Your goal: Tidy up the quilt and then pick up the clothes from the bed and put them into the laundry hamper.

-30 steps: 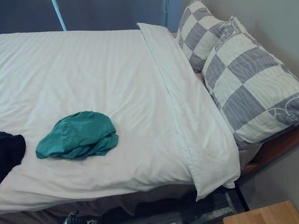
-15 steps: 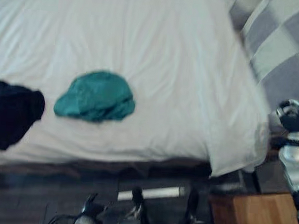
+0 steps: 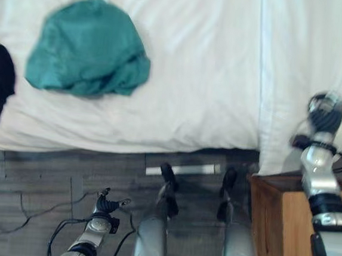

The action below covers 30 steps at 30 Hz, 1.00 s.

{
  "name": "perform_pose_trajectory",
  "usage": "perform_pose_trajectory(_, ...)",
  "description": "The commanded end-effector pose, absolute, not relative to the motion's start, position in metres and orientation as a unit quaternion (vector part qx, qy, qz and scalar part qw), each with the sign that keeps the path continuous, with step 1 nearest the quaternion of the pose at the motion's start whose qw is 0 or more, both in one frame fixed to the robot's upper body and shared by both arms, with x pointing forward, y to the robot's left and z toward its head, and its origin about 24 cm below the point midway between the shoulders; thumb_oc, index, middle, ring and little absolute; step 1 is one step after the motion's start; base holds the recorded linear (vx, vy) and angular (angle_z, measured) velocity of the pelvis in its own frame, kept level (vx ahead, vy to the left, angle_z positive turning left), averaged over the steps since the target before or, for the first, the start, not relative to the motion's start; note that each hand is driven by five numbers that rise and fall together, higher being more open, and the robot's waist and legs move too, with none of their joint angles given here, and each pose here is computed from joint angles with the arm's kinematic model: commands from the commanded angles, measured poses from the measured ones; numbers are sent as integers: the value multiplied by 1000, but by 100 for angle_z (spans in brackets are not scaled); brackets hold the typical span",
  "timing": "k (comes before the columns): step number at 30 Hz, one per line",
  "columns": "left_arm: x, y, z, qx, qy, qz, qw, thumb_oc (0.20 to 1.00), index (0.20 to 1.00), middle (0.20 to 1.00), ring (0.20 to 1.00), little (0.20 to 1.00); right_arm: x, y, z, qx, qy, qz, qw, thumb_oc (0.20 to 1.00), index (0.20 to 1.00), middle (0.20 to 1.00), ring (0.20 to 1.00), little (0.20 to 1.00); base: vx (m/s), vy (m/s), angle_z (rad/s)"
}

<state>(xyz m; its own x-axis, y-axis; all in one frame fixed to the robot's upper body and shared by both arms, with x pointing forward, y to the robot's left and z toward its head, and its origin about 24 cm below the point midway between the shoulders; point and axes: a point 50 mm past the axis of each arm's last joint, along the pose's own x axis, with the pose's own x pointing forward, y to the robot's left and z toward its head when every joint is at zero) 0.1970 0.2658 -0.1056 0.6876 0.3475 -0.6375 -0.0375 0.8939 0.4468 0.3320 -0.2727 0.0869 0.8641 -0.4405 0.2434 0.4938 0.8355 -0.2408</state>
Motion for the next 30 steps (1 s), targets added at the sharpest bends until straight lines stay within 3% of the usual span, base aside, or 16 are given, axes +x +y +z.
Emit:
perform_pose_trajectory(1, 172, 263, -123, 246, 438, 91, 860, 1000, 1000, 1000, 1000, 1000, 162, -277, -120, -144, 423, -205, 871, 1000, 1000, 1000, 1000, 1000, 170, 16, 19)
perform_pose_trajectory(2, 172, 263, -124, 246, 438, 91, 860, 1000, 1000, 1000, 1000, 1000, 162, -277, -120, -144, 423, -205, 871, 1000, 1000, 1000, 1000, 1000, 259, 33, 25)
perform_pose_trajectory(5, 153, 268, -131, 248, 468, 87, 843, 1000, 1000, 1000, 1000, 1000, 98, -288, -143, -115, 528, -234, 808, 1000, 1000, 1000, 1000, 1000, 195, 76, 12)
perform_pose_trajectory(8, 153, 266, -131, 252, 466, 80, 844, 1000, 1000, 1000, 1000, 1000, 77, -290, -148, -136, 568, -217, 782, 1000, 1000, 1000, 1000, 1000, 58, 79, 9)
perform_pose_trajectory(9, 156, 265, -130, 254, 459, 75, 848, 1000, 1000, 1000, 1000, 1000, 78, -290, -148, -190, 582, -166, 773, 1000, 1000, 1000, 1000, 1000, 0, 93, 13)
perform_pose_trajectory(16, 140, 266, -134, 265, 462, 63, 844, 1000, 1000, 1000, 1000, 1000, 101, -261, -150, -242, 538, -39, 806, 1000, 1000, 1000, 1000, 1000, 22, 399, 4)
perform_pose_trajectory(24, 154, 271, -127, 267, 448, 61, 851, 1000, 1000, 1000, 1000, 1000, 107, -246, -154, -242, 543, -16, 804, 1000, 1000, 1000, 1000, 1000, 113, 590, 79)
perform_pose_trajectory(30, 148, 279, -128, 293, 469, 45, 832, 1000, 1000, 1000, 1000, 1000, 135, -209, -150, -237, 481, 34, 843, 1000, 1000, 1000, 1000, 1000, 203, 561, 19)
